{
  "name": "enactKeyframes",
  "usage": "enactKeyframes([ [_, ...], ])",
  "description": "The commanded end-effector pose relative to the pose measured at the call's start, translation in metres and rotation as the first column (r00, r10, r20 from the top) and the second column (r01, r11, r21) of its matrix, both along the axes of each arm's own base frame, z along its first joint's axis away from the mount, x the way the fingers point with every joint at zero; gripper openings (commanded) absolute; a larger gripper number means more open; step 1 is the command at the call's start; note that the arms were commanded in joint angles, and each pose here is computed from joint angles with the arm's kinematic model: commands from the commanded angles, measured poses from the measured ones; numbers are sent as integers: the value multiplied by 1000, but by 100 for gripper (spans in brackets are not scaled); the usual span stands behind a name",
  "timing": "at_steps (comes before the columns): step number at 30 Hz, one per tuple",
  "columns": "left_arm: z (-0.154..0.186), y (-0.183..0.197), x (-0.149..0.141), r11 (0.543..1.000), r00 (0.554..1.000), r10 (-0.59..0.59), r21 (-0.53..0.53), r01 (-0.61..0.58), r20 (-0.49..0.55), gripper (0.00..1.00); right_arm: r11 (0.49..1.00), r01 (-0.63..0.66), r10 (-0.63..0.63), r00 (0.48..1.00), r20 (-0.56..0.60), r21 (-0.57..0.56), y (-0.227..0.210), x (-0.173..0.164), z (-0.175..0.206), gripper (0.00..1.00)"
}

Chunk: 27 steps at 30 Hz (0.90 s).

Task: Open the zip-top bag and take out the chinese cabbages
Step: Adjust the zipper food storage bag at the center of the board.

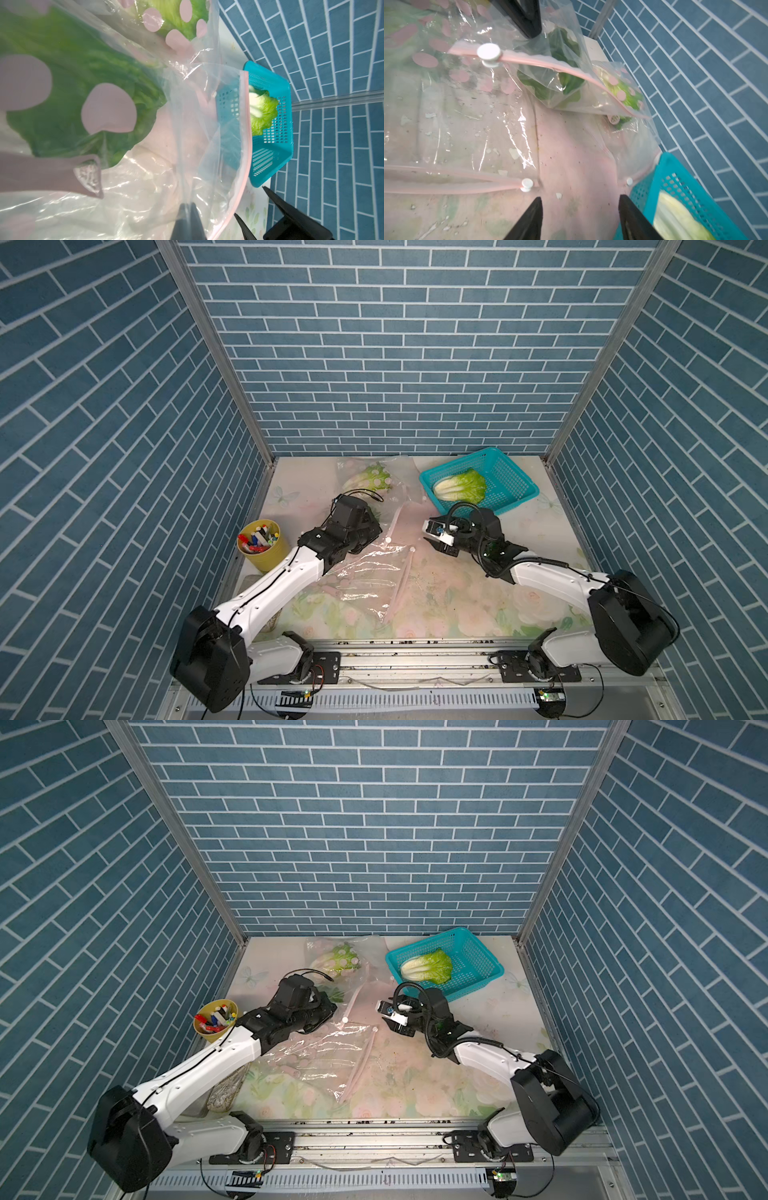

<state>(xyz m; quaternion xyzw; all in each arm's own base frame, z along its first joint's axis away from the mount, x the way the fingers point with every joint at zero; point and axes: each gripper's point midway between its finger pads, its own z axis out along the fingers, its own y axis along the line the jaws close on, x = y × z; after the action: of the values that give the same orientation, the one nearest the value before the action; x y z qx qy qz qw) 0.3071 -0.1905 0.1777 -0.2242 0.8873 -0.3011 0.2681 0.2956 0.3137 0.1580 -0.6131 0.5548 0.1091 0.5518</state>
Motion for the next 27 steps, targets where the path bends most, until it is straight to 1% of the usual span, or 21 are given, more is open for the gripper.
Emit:
enactKeyframes([
  [1,-21,13,-27,996,993,-65,62,71,-97,0,997,-68,57,952,302,26,36,9,37,67],
  [6,-26,22,-33,998,992,-59,21,61,-115,0,994,-110,94,917,389,18,68,1,33,72],
  [9,-28,24,-35,998,990,-62,7,64,-124,0,990,-142,131,905,405,-3,82,-7,29,72],
  [13,-30,24,-34,997,989,-72,3,73,-130,0,979,-200,197,911,363,-31,95,-20,22,69],
  [19,-30,23,-32,997,988,-76,-6,76,-133,0,958,-281,285,923,260,-56,104,-39,10,58],
  [27,-28,30,-30,998,990,-61,-29,58,-129,0,940,-336,340,919,198,-56,113,-56,-5,54],
])
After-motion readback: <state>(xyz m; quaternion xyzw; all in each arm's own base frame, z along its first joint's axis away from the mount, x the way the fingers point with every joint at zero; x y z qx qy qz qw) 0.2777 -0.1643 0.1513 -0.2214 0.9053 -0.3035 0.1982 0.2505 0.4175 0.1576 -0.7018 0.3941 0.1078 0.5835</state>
